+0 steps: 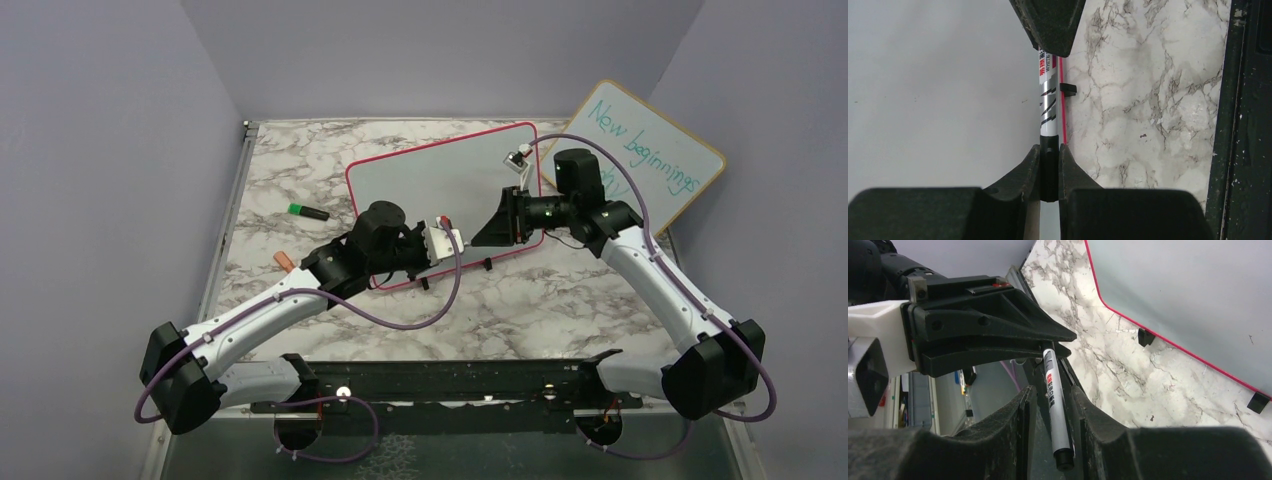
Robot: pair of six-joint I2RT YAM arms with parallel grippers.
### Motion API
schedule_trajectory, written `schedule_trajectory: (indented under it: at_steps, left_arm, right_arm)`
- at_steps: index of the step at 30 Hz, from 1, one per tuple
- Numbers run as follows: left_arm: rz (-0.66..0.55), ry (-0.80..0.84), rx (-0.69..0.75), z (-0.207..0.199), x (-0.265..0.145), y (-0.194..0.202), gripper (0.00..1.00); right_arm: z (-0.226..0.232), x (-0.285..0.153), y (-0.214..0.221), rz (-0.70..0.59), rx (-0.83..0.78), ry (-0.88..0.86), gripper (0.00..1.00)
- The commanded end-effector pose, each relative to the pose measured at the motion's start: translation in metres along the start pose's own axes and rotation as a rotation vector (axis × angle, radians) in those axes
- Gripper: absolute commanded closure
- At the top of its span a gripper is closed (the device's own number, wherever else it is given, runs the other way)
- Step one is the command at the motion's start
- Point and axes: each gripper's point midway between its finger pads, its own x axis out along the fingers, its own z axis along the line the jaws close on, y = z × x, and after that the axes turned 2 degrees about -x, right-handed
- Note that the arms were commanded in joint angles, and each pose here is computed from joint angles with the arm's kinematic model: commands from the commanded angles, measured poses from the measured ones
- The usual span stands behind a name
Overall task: Write a sentence on the whiteboard
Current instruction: Open the whiteboard marker at the center of the board.
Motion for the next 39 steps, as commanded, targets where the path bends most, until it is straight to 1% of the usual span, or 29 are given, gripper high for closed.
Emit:
schedule_trajectory:
  at_steps: [1,6,13,20,36,39]
  left_arm:
    - [-0.025,0.003,0.049,0.008,-0.004,-0.019,1.00]
    - [-0.019,0.033,0.065,0.005,-0.004,-0.021,1.00]
    - [-0.018,0.067,0.060,-0.004,-0.005,-0.017,1.00]
    - [-0.002,0.049,0.059,0.000,-0.004,-0.013,1.00]
    - [-0.035,0.034,0.060,0.005,-0.002,-0.024,1.00]
    - [-0.040,0.032,0.065,0.006,-0.002,-0.026,1.00]
  right_arm:
    - [0.010,0.000,0.003,0.034,-0.020,-0.035,0.65]
    - [0.010,0.000,0.002,0.034,-0.026,-0.033,0.68]
    - [0.013,-0.001,-0.001,0.026,-0.028,-0.035,0.68]
    - [0.016,-0.002,-0.003,0.024,-0.031,-0.045,0.68]
    - [0.019,-0.003,0.001,0.042,-0.043,-0.071,0.70]
    - [0.019,-0.003,0.002,0.046,-0.044,-0.072,0.72]
